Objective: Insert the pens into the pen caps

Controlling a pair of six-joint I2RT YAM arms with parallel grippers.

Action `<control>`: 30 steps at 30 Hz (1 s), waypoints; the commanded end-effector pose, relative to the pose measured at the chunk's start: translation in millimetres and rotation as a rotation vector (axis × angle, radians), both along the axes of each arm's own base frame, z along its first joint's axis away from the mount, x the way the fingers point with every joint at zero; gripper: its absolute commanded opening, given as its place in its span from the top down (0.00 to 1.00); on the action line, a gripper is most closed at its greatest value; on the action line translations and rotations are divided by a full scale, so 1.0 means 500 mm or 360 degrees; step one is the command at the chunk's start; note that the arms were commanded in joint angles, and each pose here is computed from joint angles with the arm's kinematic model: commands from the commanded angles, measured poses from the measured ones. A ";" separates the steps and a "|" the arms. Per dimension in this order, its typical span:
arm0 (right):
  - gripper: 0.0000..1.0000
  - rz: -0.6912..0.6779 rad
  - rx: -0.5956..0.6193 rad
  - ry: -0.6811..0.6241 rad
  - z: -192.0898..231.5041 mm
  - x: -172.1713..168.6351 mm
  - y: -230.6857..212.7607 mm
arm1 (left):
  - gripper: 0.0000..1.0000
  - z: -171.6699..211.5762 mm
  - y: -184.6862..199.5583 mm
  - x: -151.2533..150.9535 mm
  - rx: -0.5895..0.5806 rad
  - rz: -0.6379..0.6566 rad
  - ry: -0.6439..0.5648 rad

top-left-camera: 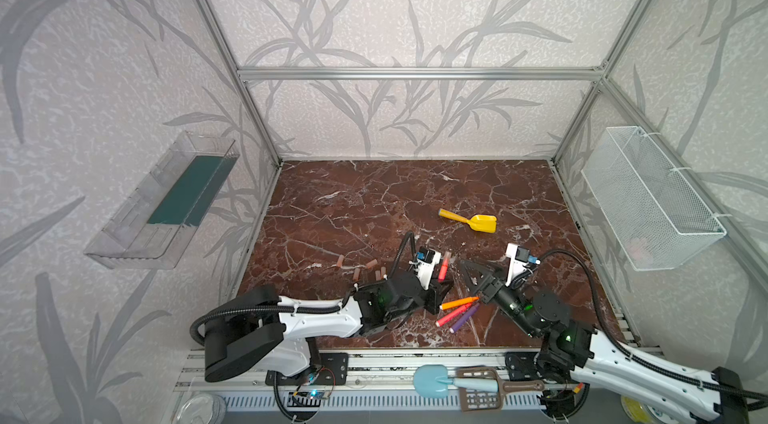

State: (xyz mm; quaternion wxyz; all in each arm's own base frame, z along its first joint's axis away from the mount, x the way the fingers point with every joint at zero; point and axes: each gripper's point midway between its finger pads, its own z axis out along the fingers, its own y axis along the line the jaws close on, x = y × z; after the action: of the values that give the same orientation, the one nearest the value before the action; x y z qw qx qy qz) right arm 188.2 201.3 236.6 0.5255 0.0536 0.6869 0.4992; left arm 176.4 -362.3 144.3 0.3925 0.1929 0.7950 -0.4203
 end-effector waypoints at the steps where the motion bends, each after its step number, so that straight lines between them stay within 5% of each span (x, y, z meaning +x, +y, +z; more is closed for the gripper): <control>1: 0.16 -0.0103 -0.0033 -0.0047 0.001 0.017 -0.027 | 1.00 0.030 -0.009 -0.009 -0.0036 -0.0030 -0.0088; 14: 0.42 -0.0011 -0.0004 0.0080 -0.002 0.075 0.034 | 1.00 0.030 -0.046 -0.053 0.0066 -0.0145 -0.0198; 30: 0.55 0.0098 -0.0033 0.0134 -0.003 0.078 0.074 | 1.00 0.025 -0.043 -0.042 0.0102 -0.0095 -0.0211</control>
State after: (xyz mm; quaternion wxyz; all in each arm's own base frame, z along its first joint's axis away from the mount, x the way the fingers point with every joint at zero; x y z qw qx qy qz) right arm 227.3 230.4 220.4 0.4849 0.0553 0.7239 0.4876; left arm 150.8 -380.5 142.5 0.4076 0.2605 0.7830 -0.3911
